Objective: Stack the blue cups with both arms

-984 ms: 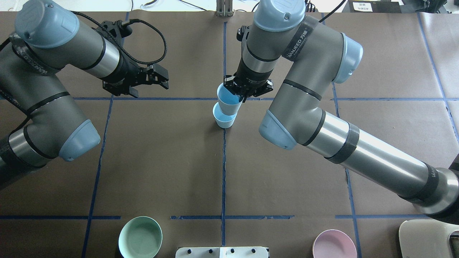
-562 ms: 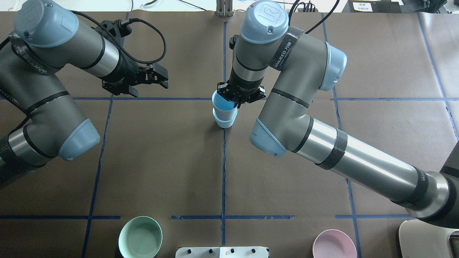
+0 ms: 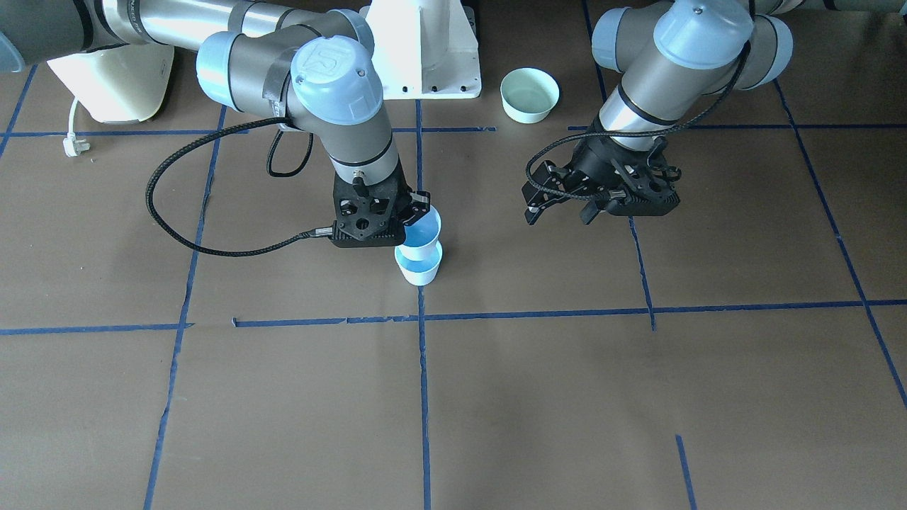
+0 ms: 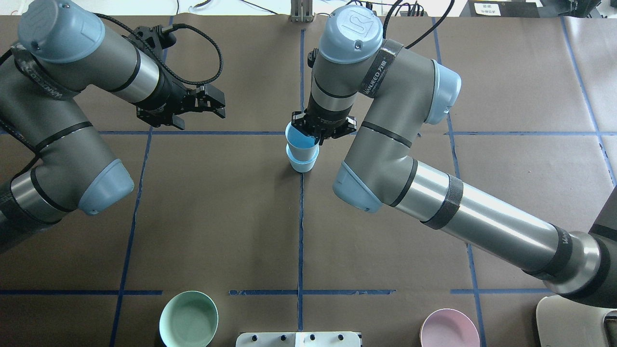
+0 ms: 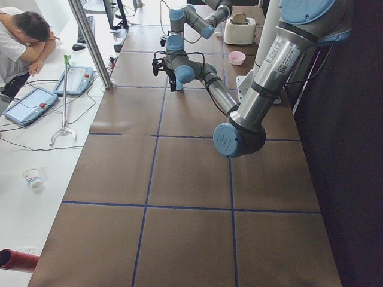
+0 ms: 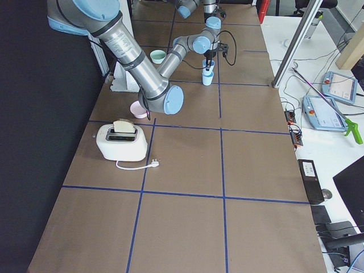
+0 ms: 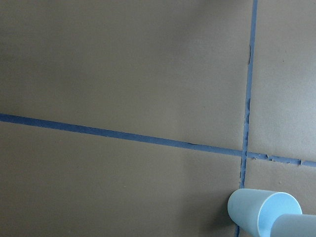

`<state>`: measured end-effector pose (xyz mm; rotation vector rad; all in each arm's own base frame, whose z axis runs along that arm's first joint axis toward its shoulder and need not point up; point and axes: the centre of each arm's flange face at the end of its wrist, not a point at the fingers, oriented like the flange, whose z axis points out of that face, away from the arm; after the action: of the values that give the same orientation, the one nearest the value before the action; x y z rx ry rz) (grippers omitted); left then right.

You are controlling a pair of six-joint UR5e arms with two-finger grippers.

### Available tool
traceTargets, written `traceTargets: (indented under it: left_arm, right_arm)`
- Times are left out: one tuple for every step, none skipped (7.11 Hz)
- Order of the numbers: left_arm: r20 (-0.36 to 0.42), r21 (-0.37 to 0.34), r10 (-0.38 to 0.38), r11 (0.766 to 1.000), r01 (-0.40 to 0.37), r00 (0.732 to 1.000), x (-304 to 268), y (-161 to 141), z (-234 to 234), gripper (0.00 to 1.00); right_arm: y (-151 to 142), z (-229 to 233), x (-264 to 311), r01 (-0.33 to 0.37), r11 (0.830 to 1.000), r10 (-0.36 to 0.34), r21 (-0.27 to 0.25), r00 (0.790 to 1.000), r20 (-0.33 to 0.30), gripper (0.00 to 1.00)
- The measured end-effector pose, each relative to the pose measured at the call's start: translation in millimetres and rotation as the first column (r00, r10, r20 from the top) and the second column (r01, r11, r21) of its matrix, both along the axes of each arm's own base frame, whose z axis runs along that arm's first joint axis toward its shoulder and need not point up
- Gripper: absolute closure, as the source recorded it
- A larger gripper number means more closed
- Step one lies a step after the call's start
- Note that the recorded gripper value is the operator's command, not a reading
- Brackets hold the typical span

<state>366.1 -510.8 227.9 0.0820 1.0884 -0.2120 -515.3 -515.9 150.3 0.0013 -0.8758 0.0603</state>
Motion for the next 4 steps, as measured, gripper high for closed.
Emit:
traceTargets:
  left_arm:
    - [-0.001, 0.0, 0.0, 1.0, 0.0, 1.0, -0.1, 0.1, -0.6, 0.0]
    - [-0.002, 0.001, 0.0, 1.0, 0.0, 1.0, -0.1, 0.2, -1.0, 0.0]
    - [-0.002, 0.001, 0.0, 1.0, 0.0, 1.0, 0.0, 0.3, -1.2, 0.0]
    - [-0.001, 0.002, 0.0, 1.0, 0.0, 1.0, 0.0, 0.3, -1.0, 0.0]
  right_arm:
    - [-2.0, 1.5, -1.9, -0.007, 1.0, 0.007, 0.002, 1.0, 0.004, 0.73]
    - [-3.0, 1.7, -2.9, -0.013, 1.0, 0.013, 0.003, 1.0, 0.011, 0.01]
    - [-2.0, 1.5, -4.8, -0.016, 1.0, 0.016, 0.007, 1.0, 0.013, 0.0]
    - [0.9, 1.8, -8.8, -0.025, 0.999, 0.025, 0.021, 1.0, 0.006, 0.0]
